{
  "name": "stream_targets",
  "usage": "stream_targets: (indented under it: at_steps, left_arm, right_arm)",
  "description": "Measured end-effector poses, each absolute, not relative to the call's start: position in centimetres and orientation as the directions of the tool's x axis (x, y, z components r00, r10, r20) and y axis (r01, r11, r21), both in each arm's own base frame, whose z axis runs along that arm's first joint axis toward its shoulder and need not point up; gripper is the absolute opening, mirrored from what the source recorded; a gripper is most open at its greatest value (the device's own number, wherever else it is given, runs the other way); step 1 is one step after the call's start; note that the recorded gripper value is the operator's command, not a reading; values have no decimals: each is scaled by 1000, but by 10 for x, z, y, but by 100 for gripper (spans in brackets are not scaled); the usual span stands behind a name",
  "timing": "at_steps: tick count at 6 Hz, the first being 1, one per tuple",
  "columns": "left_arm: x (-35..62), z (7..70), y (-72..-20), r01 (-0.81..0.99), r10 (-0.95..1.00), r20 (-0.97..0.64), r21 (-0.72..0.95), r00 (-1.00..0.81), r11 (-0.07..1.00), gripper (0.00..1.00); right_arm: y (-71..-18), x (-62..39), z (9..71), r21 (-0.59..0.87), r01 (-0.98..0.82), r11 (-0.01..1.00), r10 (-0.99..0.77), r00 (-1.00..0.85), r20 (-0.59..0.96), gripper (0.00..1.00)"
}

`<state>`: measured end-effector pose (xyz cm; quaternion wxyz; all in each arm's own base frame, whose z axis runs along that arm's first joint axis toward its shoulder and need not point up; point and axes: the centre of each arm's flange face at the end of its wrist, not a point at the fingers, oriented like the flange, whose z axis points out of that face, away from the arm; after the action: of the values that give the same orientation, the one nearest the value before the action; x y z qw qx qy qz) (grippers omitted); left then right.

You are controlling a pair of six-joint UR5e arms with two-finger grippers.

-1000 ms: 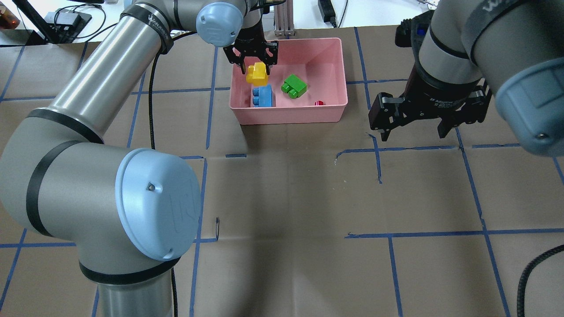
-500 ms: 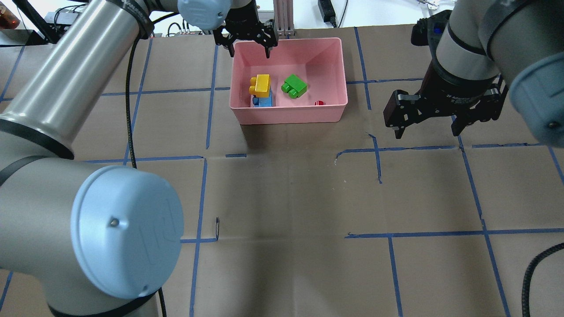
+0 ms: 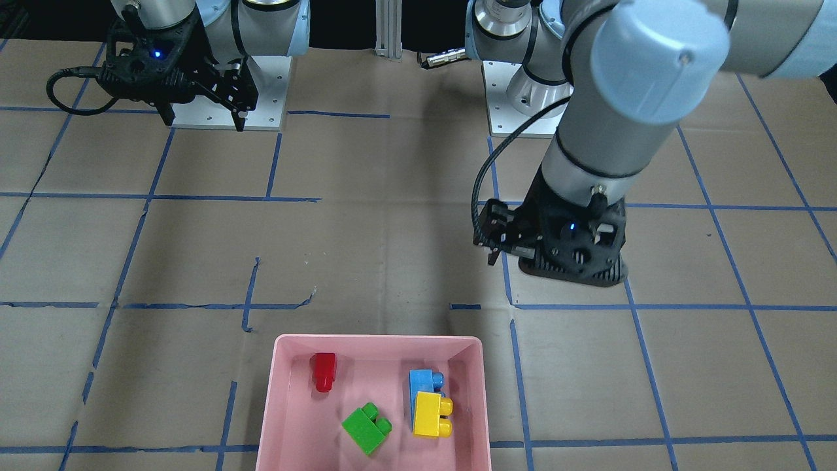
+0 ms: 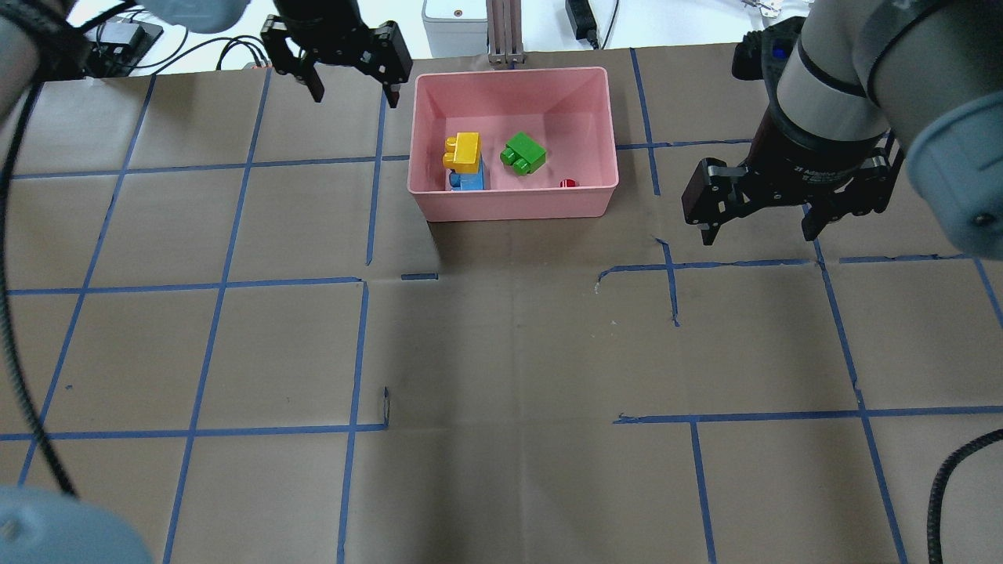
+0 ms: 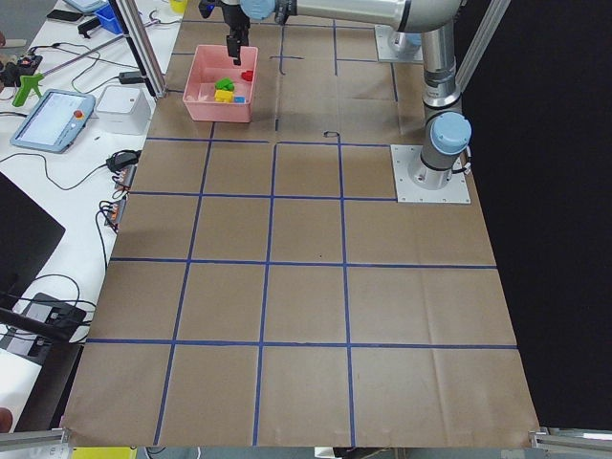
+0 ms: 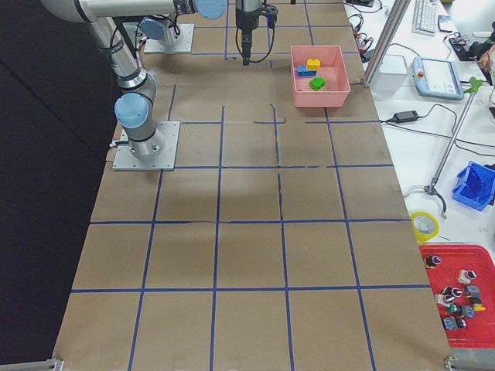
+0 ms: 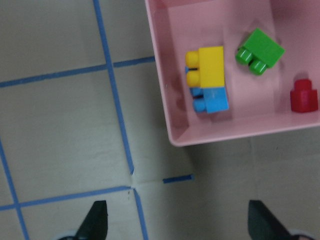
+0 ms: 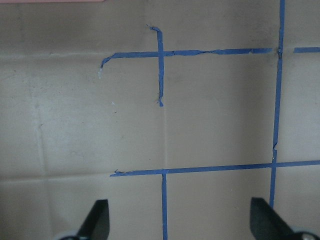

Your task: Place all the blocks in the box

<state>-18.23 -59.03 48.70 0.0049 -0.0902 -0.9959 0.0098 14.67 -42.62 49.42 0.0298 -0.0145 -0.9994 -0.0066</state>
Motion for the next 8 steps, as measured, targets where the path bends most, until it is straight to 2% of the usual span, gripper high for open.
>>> stream_targets:
  at_steps: [1,3,8]
  left_arm:
    - [-171,497,-551,190,190,6,-23,-982,982,100]
    - [-156,509,-519,194,194,4,-35,-981,980,100]
    - [-133,513,-510,195,196,2,-39,-981,980,100]
  right_arm:
    - [-427,147,494,10,29,1000,28,-998,58,100]
    - [-429,147,493,8,27,1000,26,-998,57,100]
    - [-430,145,496,-5,32,999,32,-998,56,100]
